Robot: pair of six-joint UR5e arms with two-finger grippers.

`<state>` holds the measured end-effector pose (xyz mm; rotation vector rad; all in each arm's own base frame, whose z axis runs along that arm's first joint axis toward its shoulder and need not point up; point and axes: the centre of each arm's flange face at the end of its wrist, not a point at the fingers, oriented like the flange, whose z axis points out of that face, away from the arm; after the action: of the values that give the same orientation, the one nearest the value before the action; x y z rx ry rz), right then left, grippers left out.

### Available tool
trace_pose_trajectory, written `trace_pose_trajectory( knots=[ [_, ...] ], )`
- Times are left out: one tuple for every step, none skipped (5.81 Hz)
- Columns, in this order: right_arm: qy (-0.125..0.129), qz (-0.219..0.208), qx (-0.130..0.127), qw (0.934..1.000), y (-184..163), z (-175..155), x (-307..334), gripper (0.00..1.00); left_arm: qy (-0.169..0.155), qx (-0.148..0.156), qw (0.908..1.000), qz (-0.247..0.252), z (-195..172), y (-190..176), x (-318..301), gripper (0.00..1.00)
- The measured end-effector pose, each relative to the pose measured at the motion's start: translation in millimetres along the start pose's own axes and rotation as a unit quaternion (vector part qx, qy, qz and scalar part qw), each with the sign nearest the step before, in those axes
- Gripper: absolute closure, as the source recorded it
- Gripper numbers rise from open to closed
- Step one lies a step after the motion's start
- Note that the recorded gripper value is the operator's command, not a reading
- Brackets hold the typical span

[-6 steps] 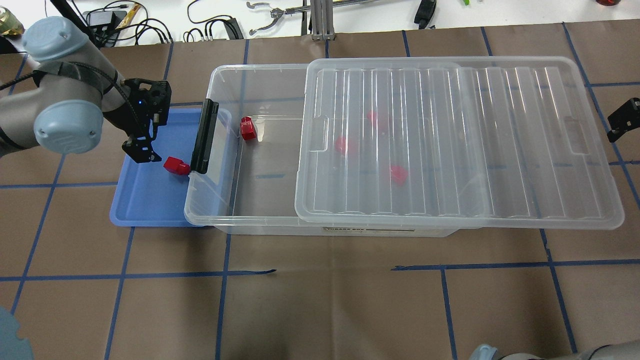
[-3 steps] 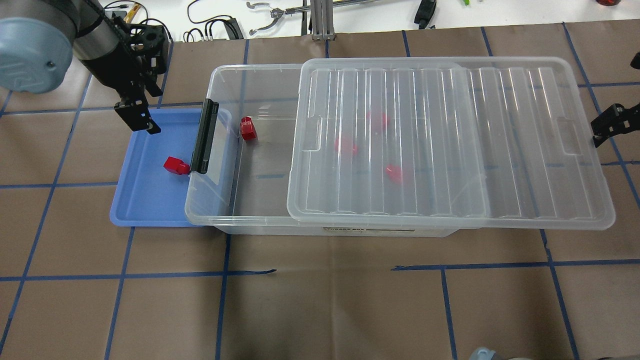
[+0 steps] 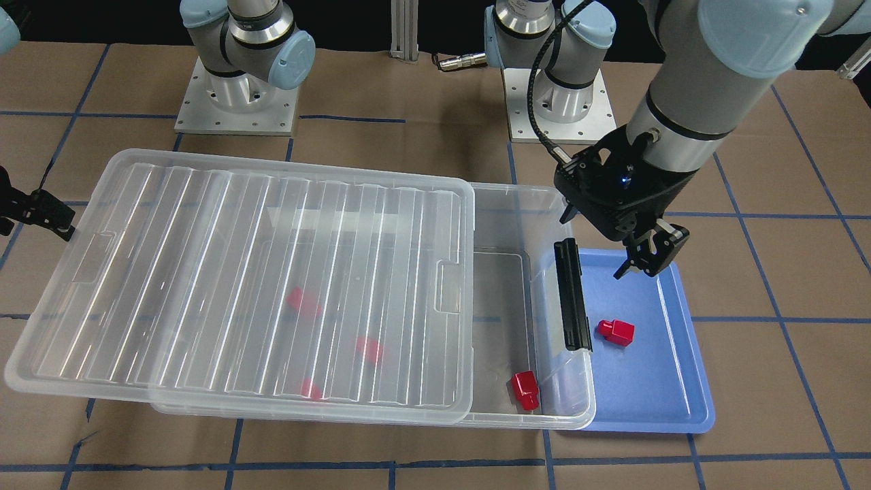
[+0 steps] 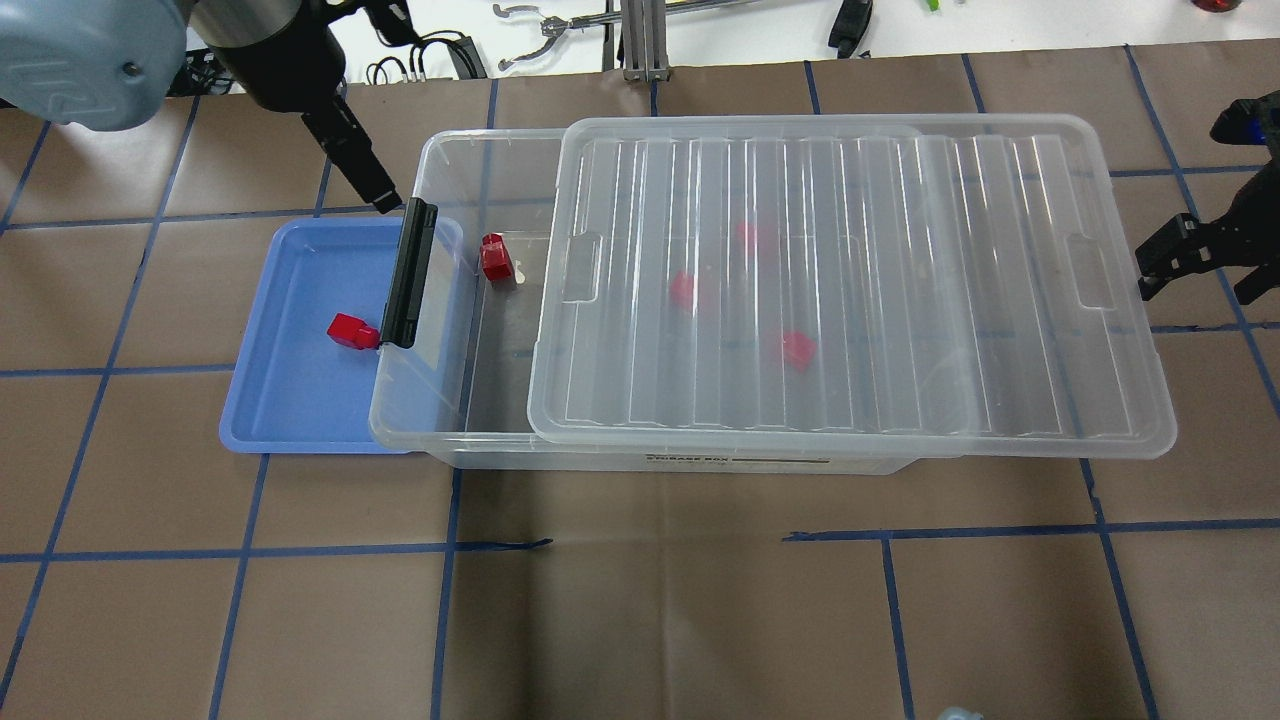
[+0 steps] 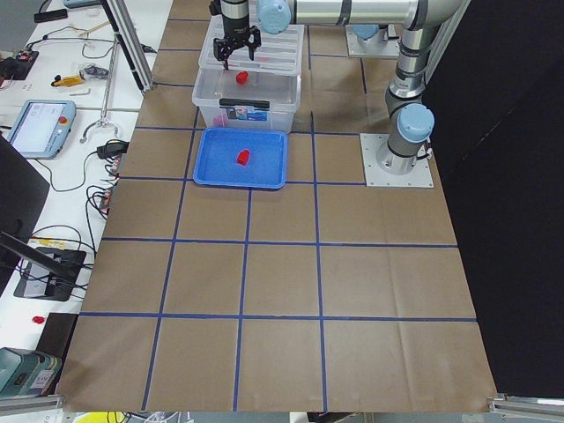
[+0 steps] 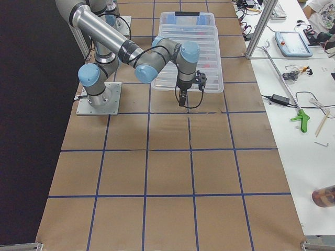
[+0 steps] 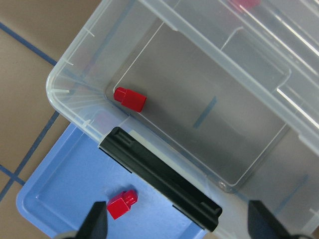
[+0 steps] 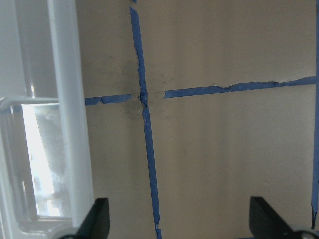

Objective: Place red block in blue tray from box

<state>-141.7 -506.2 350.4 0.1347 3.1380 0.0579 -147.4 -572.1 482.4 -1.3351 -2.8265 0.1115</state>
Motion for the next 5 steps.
trace_pose_trajectory(
  knots=[
    [-0.005, -0.003, 0.002, 1.0, -1, 1, -7, 0.0, -0.005, 0.007, 0.9977, -0.067, -8, -7, 16, 0.01],
    [-0.01, -0.004, 0.004, 0.9999, -3, 1, -20, 0.0, -0.009, 0.008, 0.9937, -0.112, -12, -7, 23, 0.01],
    [-0.011, -0.007, 0.004, 0.9999, -5, 1, -34, 0.0, -0.012, 0.005, 0.9891, -0.147, -13, -5, 27, 0.01],
    [-0.012, -0.011, 0.005, 0.9999, -7, 1, -46, 0.0, -0.012, 0.001, 0.983, -0.183, -16, 0, 30, 0.01],
    [-0.012, -0.017, 0.005, 0.9998, -8, 1, -57, 0.0, -0.01, -0.002, 0.9759, -0.218, -20, 4, 34, 0.01]
  ],
)
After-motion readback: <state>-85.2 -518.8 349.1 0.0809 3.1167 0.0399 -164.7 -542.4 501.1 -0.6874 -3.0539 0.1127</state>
